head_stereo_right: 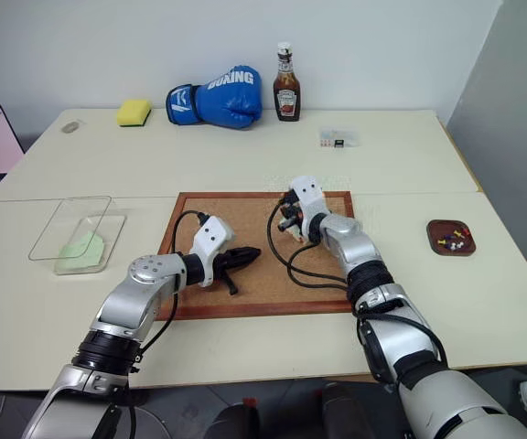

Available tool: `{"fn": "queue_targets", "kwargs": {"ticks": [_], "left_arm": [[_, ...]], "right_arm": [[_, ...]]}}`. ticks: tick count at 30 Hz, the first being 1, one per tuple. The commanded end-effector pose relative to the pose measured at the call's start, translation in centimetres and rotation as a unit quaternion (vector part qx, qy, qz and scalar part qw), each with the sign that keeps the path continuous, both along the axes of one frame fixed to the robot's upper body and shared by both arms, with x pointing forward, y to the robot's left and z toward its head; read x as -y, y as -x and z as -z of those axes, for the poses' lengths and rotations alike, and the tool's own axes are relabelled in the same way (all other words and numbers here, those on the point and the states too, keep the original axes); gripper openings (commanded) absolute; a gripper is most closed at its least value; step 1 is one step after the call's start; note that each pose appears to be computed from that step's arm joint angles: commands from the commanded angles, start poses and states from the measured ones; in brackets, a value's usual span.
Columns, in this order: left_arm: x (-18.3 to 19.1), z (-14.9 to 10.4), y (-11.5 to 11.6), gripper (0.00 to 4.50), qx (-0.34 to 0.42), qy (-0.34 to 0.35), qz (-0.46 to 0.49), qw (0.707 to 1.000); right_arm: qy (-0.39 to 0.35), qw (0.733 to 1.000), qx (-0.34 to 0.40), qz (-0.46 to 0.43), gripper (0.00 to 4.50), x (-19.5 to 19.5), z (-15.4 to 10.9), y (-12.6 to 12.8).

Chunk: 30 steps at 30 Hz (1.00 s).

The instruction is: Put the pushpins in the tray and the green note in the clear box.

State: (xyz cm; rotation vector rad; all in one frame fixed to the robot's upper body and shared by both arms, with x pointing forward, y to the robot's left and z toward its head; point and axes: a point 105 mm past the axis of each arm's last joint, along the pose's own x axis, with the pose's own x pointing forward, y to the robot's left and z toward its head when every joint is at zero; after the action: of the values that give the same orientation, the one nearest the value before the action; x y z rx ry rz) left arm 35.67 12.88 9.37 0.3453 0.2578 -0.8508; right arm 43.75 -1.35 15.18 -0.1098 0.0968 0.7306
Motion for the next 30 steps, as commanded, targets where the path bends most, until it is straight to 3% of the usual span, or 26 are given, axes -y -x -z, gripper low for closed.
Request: {"fn": "queue_targets", "kwargs": {"ticks": [1, 10, 17, 24, 30], "left_arm": [[-0.3, 1.4, 0.3, 0.0, -0.021, -0.026, 0.0, 0.999], [0.1, 1.6, 0.5, 0.0, -0.025, -0.026, 0.009, 0.999], [0.4, 1.7, 1.0, 0.0, -0.032, -0.028, 0.017, 0.999], [0.6, 1.8, 1.3, 0.0, -0.037, -0.027, 0.022, 0.999], [0.6, 1.9, 1.2, 0.0, -0.039, -0.028, 0.025, 0.999]], "right_arm": [[-0.021, 0.999, 0.041, -0.005, 0.07, 0.0, -3.0, 0.2], [-0.017, 0.997, 0.064, 0.042, 0.07, 3.6, -4.0, 0.8], [0.029, 0.978, 0.088, 0.184, 0.07, 12.7, -3.7, 2.0], [0.065, 0.938, 0.089, 0.329, 0.07, 22.5, -3.9, 4.8], [0.067, 0.917, 0.054, 0.389, 0.07, 27.4, -2.8, 6.4]]}}
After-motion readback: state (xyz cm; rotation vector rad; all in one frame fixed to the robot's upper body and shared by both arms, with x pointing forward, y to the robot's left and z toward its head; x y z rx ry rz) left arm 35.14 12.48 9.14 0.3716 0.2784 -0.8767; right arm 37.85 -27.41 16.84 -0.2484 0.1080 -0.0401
